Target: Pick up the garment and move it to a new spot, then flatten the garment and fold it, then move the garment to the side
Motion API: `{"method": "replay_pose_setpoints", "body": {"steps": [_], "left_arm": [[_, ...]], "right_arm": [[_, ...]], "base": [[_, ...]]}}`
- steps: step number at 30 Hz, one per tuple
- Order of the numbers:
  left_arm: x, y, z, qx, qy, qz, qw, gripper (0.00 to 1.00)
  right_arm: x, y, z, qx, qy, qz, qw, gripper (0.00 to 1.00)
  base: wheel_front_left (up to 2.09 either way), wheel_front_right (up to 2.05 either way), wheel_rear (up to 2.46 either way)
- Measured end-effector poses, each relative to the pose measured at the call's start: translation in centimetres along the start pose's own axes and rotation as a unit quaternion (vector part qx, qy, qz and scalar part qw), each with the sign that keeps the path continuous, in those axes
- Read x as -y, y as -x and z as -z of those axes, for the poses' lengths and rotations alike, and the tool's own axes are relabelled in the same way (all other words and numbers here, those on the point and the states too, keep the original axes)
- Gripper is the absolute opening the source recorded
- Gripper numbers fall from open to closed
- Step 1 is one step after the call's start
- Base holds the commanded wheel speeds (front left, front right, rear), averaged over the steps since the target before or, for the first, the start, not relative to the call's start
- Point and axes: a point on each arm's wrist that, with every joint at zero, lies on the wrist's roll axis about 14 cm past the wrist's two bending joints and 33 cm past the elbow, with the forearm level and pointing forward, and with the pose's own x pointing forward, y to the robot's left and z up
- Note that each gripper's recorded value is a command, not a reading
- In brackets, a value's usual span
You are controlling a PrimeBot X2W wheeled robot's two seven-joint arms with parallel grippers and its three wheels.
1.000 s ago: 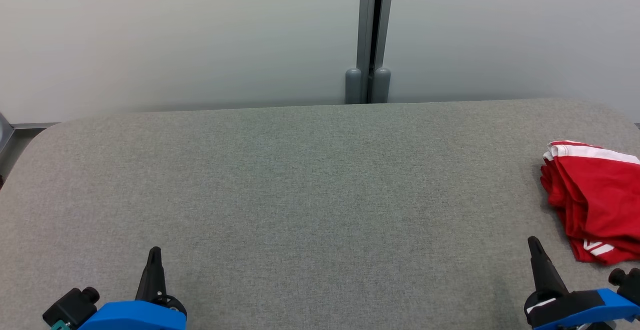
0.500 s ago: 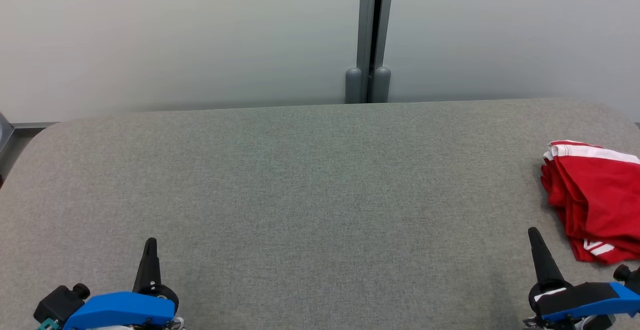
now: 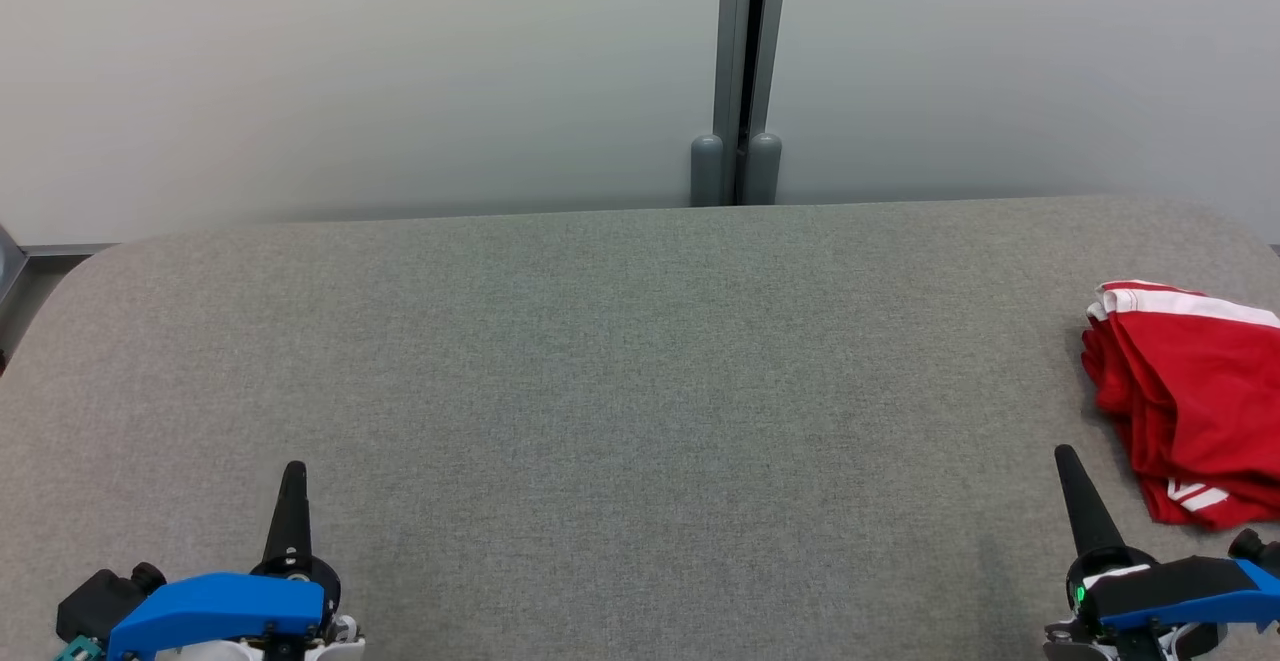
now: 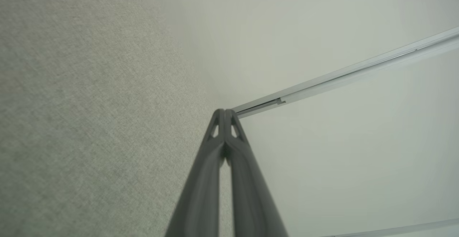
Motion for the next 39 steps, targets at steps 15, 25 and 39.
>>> {"method": "replay_pose_setpoints", "body": {"steps": [15, 25, 39], "left_arm": [[1.1, -0.5, -0.6, 0.004, 0.069, 0.017, 0.997, 0.00], [1.8, -0.7, -1.1, 0.006, 0.110, 0.028, 0.994, 0.00], [2.5, -0.9, -1.5, 0.006, 0.161, 0.042, 0.986, 0.00]], "right_arm": [[-0.8, -0.5, -0.2, 0.003, -0.072, -0.014, 0.997, 0.00], [-1.4, -0.7, -0.3, 0.002, -0.113, -0.023, 0.993, 0.00], [-2.0, -1.0, -0.5, 0.003, -0.167, -0.034, 0.985, 0.00]], "base": [[0.00, 0.00, 0.00], [0.00, 0.00, 0.00], [0.00, 0.00, 0.00]]}}
